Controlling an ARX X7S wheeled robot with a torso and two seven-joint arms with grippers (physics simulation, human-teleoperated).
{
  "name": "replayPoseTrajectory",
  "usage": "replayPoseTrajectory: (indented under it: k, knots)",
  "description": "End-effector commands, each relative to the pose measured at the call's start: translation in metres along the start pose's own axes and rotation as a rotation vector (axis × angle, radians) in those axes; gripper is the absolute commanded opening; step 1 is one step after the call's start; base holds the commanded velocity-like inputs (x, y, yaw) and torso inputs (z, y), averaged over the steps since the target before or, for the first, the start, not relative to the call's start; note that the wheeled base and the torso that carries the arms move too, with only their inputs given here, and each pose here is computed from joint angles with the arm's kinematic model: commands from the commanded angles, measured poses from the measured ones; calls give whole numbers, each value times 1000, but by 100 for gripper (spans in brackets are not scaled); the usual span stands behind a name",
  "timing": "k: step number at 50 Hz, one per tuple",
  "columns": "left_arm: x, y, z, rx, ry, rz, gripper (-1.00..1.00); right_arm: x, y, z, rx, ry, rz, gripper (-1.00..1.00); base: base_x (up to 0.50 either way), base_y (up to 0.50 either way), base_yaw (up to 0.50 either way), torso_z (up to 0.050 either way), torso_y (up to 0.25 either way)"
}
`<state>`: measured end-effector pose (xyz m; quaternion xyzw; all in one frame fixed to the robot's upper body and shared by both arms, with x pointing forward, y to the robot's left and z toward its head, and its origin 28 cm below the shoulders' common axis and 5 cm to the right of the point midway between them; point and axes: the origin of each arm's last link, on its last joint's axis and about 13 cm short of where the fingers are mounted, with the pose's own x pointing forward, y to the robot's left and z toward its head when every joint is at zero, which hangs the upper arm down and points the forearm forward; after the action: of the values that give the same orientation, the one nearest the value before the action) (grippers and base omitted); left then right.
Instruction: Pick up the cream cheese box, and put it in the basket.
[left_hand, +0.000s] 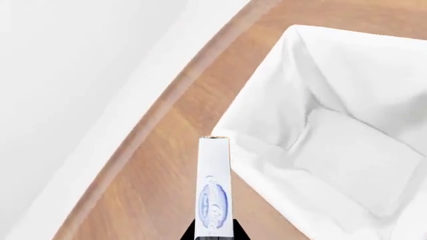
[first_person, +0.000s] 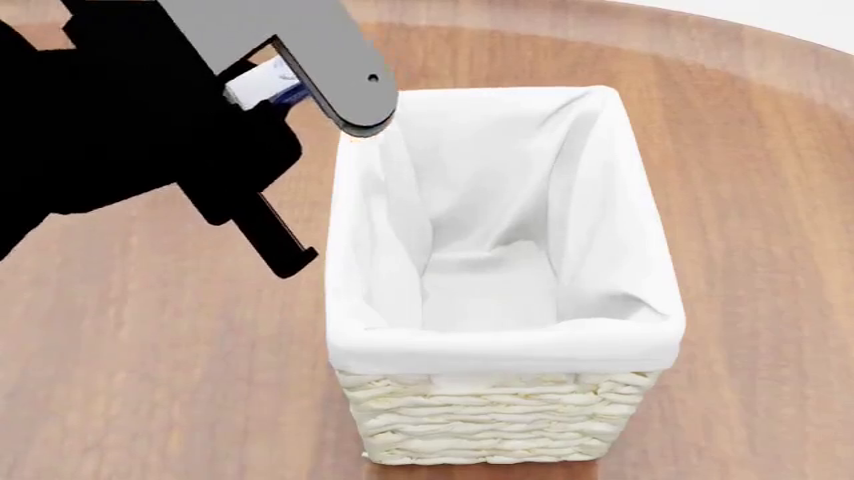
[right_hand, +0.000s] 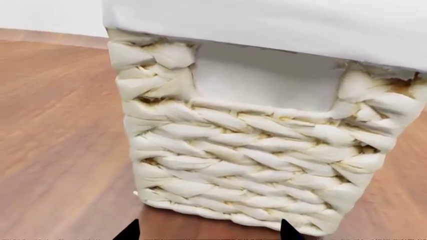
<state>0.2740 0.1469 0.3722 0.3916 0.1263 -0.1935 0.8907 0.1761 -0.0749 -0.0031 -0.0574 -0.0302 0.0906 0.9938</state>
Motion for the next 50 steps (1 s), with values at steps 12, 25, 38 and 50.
replayPoseTrajectory:
  k: [12,25,38,50]
  knots:
    - [52,-23,41,171,-11,-130,-100,-2,-2,-3,13,3,18,100,0,0,0,0,1]
    - [75,-30,43,115,30,-93,-100,-3,-6,-3,34,-2,17,100,0,0,0,0,0]
    - [95,-17,28,-6,72,-24,-100,-5,-2,-7,29,5,29,100,0,0,0,0,1]
    - [105,-21,19,-45,72,-78,-100,-6,-2,-7,34,6,34,100,0,0,0,0,1]
